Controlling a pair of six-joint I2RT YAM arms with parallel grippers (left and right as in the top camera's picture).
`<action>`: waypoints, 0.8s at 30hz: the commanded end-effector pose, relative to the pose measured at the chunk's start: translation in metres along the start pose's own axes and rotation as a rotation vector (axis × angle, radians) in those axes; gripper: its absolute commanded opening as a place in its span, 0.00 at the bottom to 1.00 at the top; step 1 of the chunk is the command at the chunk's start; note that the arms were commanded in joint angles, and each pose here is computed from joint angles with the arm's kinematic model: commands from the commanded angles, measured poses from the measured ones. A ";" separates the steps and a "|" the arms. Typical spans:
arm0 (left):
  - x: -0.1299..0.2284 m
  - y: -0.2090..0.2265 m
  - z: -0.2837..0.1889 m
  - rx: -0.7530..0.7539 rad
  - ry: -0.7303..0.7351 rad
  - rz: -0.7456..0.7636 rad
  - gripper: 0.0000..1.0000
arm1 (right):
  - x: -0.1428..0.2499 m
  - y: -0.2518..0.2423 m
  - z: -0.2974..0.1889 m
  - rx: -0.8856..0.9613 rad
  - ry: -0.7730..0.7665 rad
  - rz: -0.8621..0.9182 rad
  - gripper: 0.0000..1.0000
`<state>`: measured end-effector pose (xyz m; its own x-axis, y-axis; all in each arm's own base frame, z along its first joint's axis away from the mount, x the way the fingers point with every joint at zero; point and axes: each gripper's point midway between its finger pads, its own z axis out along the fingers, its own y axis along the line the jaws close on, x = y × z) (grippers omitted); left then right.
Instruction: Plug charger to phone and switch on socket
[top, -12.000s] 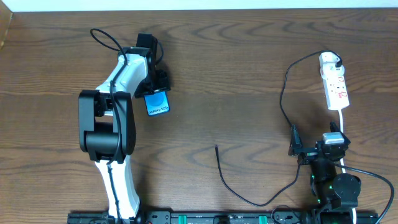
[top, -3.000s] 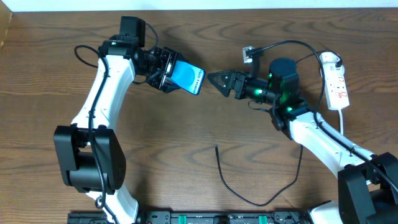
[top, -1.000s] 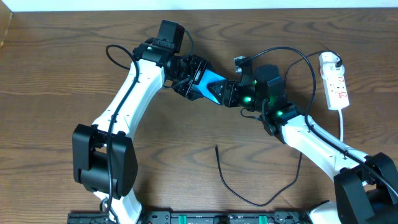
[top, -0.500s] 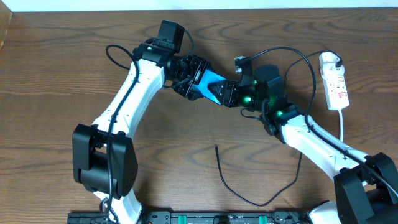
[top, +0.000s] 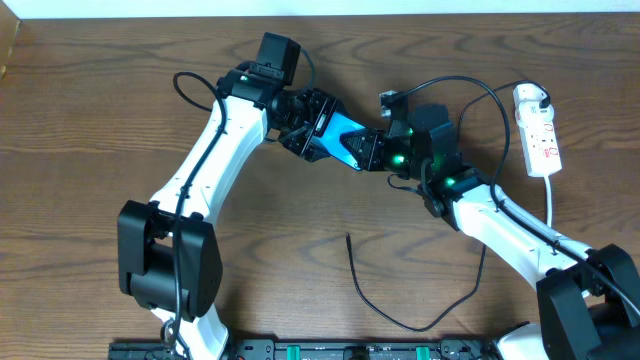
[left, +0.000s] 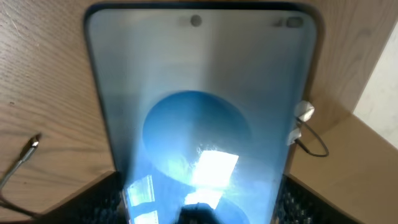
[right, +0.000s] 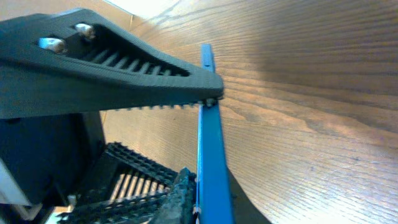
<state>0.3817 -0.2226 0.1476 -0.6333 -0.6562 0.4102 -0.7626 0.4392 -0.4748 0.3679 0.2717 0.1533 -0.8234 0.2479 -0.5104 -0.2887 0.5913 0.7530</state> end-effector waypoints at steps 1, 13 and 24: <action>0.011 -0.016 -0.015 0.050 0.001 0.028 0.08 | -0.002 0.013 0.000 -0.044 0.005 -0.045 0.02; 0.008 -0.016 -0.017 0.054 -0.003 0.022 0.47 | -0.003 0.012 0.000 -0.041 0.001 -0.043 0.01; -0.006 -0.026 -0.036 0.139 0.062 0.006 0.87 | -0.026 -0.010 -0.012 -0.003 -0.053 0.007 0.01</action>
<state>0.3986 -0.2092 0.1656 -0.6134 -0.6566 0.4388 -0.7687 0.3687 -0.5227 0.3748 0.2595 0.1468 -0.8248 0.2568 -0.5038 -0.2743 0.5974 0.7536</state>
